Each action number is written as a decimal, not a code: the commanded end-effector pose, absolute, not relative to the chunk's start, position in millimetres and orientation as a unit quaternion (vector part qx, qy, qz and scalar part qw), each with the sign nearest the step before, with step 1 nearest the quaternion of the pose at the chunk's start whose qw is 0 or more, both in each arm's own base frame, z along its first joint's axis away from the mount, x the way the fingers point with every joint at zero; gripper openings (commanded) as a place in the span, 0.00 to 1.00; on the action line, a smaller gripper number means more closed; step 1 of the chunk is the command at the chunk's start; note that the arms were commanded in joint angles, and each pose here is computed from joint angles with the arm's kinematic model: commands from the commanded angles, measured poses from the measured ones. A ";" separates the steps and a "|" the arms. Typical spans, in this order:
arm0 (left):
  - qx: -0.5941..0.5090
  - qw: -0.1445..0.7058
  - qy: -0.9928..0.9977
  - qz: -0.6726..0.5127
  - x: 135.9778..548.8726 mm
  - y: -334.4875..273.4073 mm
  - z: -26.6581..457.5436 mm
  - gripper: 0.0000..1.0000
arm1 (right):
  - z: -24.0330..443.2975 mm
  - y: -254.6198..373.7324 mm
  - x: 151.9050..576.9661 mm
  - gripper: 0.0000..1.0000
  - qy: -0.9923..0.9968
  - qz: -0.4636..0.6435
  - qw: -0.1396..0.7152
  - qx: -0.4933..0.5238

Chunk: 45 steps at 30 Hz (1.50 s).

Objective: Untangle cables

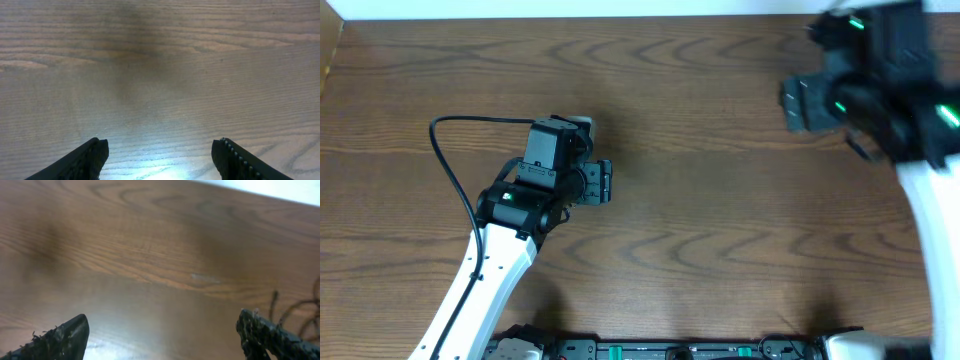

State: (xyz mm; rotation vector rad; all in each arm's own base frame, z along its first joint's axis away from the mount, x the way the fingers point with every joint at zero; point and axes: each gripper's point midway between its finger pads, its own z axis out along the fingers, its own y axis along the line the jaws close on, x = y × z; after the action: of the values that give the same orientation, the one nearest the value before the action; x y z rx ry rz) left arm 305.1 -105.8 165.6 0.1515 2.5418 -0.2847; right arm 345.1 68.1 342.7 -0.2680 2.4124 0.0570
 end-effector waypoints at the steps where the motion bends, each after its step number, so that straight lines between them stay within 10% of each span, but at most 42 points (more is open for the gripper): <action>1: 0.057 0.299 0.947 -0.101 308.3 -102.9 174.3 0.72 | 374.2 56.4 308.2 0.93 0.919 0.024 0.386 -0.076; 22: 0.060 0.299 0.947 -0.100 308.4 -103.1 174.5 0.72 | 410.5 -35.6 43.1 0.99 0.834 -0.010 0.550 0.048; 35: 0.070 0.300 0.946 -0.097 308.4 -103.0 174.4 0.72 | 350.4 -43.6 16.4 0.99 0.836 -0.011 0.546 0.063; 45: 0.070 0.300 0.946 -0.097 308.3 -103.0 174.4 0.72 | 324.6 7.8 90.4 0.99 0.829 0.084 0.553 0.012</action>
State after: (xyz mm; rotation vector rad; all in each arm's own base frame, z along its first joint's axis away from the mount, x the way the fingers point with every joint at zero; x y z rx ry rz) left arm 305.2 -105.8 165.8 0.1843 2.5371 -0.2747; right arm 70.4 -14.0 337.7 0.0786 1.9380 0.0925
